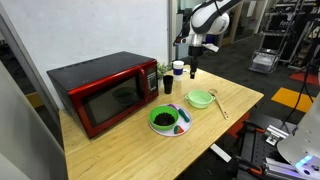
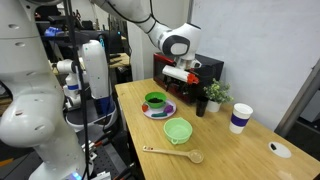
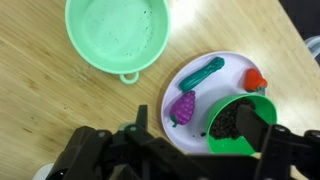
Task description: Close the microwave door, move the white plate to the right, remove the zucchini and purple grapes from the green pot and place them on the white plate
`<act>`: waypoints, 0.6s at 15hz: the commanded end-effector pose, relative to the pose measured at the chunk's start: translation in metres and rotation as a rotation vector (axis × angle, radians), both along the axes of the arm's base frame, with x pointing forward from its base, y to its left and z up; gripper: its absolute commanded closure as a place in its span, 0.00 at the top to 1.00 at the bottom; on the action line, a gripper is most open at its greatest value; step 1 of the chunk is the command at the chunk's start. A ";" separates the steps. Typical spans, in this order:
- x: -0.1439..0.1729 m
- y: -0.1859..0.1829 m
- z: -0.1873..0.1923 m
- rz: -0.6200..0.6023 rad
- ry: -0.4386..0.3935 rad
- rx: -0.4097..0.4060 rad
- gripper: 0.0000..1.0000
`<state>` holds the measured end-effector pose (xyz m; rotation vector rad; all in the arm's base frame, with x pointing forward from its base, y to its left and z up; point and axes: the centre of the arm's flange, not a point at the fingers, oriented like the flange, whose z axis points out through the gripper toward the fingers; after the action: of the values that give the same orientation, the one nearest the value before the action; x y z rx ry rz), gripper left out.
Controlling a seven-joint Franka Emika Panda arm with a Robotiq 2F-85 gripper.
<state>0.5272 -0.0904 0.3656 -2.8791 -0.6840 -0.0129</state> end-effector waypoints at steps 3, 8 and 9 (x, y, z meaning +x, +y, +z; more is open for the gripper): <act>-0.040 0.009 0.059 0.166 0.071 -0.070 1.00; -0.061 0.029 0.087 0.096 0.106 -0.140 1.00; -0.066 0.035 0.092 0.051 0.097 -0.152 1.00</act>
<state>0.4806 -0.0698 0.4469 -2.9215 -0.8561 0.1769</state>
